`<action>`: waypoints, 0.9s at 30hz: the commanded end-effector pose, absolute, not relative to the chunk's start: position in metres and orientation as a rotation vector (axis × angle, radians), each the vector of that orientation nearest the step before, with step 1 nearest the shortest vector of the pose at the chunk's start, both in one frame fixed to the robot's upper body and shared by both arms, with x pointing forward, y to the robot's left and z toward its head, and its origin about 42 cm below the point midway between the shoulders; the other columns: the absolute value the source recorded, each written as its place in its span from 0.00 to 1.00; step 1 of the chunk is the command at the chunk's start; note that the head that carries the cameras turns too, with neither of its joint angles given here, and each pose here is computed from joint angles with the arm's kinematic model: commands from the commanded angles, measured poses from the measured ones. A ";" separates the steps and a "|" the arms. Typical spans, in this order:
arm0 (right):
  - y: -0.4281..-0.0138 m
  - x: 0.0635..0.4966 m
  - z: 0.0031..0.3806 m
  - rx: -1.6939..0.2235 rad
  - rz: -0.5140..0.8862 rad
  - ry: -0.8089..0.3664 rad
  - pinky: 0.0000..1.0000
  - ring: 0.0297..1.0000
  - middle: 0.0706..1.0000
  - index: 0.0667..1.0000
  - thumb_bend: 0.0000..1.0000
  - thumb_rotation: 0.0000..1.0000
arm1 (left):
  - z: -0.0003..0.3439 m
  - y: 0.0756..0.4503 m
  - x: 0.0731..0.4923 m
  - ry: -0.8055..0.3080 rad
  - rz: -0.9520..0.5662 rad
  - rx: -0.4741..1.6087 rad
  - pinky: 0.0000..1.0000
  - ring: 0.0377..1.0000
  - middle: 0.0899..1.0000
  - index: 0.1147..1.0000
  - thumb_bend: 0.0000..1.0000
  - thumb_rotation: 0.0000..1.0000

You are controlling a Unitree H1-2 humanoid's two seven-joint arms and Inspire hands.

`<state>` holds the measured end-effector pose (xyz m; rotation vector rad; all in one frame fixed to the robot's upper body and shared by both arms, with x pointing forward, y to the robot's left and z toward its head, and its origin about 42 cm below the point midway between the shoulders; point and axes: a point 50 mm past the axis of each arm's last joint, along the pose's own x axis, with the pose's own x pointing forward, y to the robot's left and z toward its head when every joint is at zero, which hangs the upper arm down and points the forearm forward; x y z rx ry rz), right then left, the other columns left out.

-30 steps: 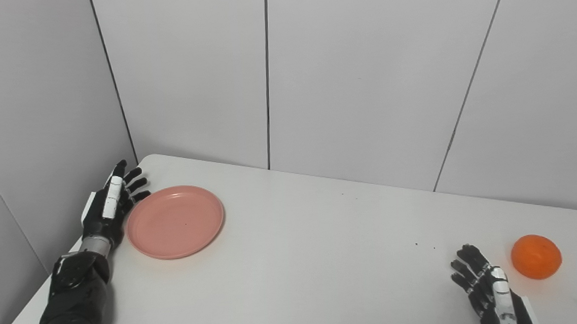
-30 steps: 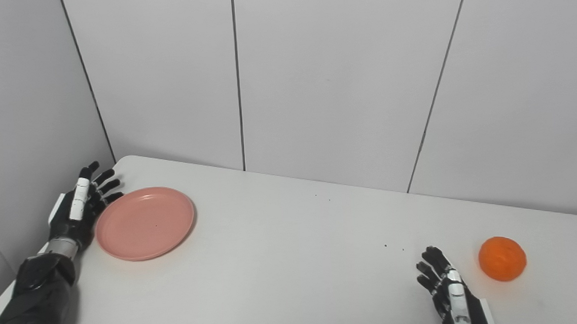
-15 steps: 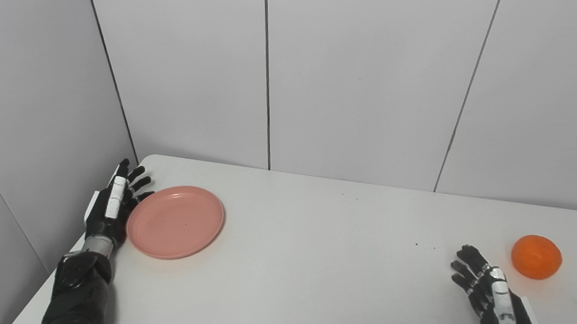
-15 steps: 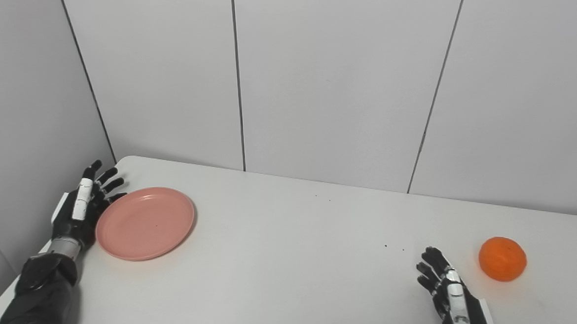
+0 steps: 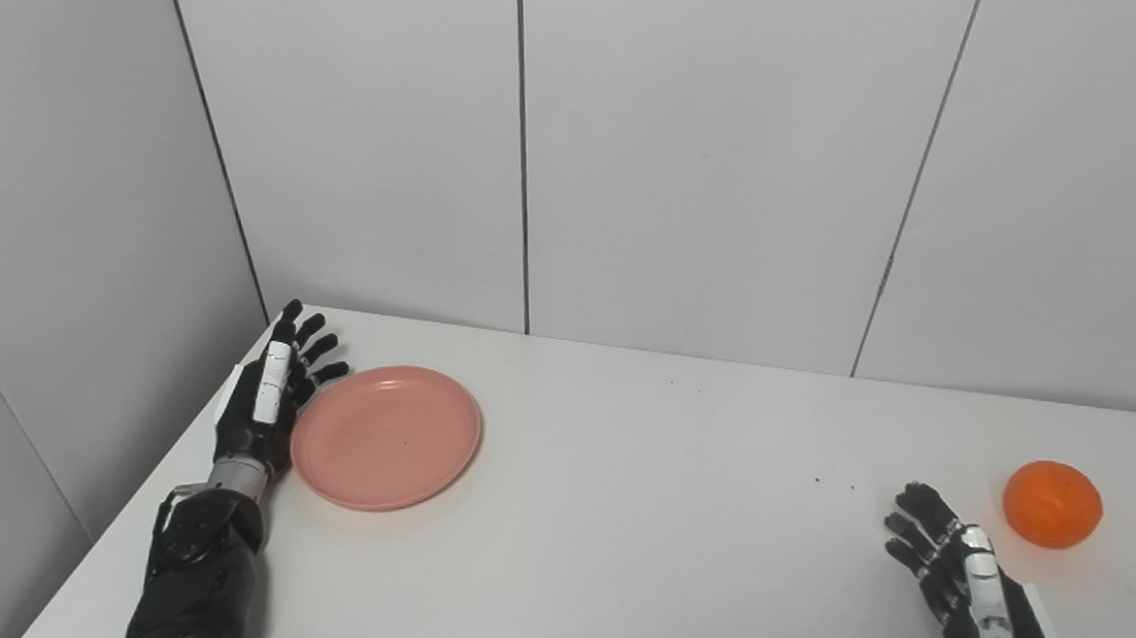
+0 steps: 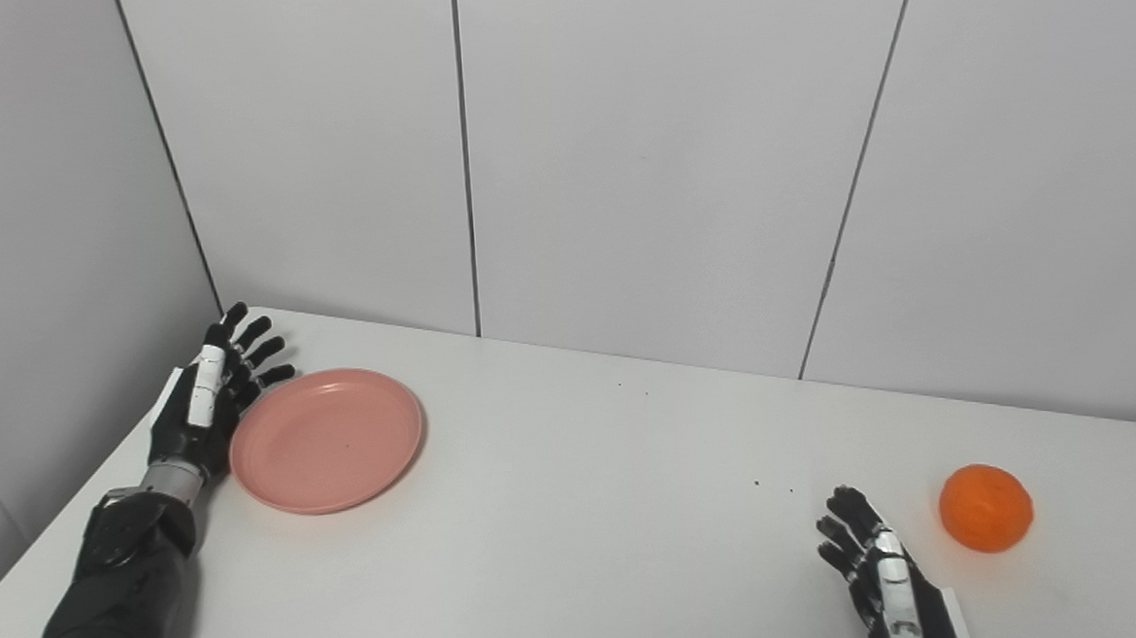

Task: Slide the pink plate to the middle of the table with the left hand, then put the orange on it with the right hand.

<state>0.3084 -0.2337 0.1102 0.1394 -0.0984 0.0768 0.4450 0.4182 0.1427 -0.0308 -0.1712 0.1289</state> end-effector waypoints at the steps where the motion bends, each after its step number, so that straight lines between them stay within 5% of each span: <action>1: -0.229 0.282 0.075 0.174 0.055 0.027 0.88 0.87 0.88 0.85 0.73 0.97 | 0.140 0.408 0.443 -0.176 0.144 -0.022 0.74 0.89 0.91 1.00 1.00 0.89; 27: -0.227 0.284 0.074 0.170 0.057 0.026 0.89 0.87 0.88 0.86 0.75 0.97 | 0.134 0.378 0.434 -0.147 0.096 -0.046 0.78 0.92 0.97 1.00 0.94 0.89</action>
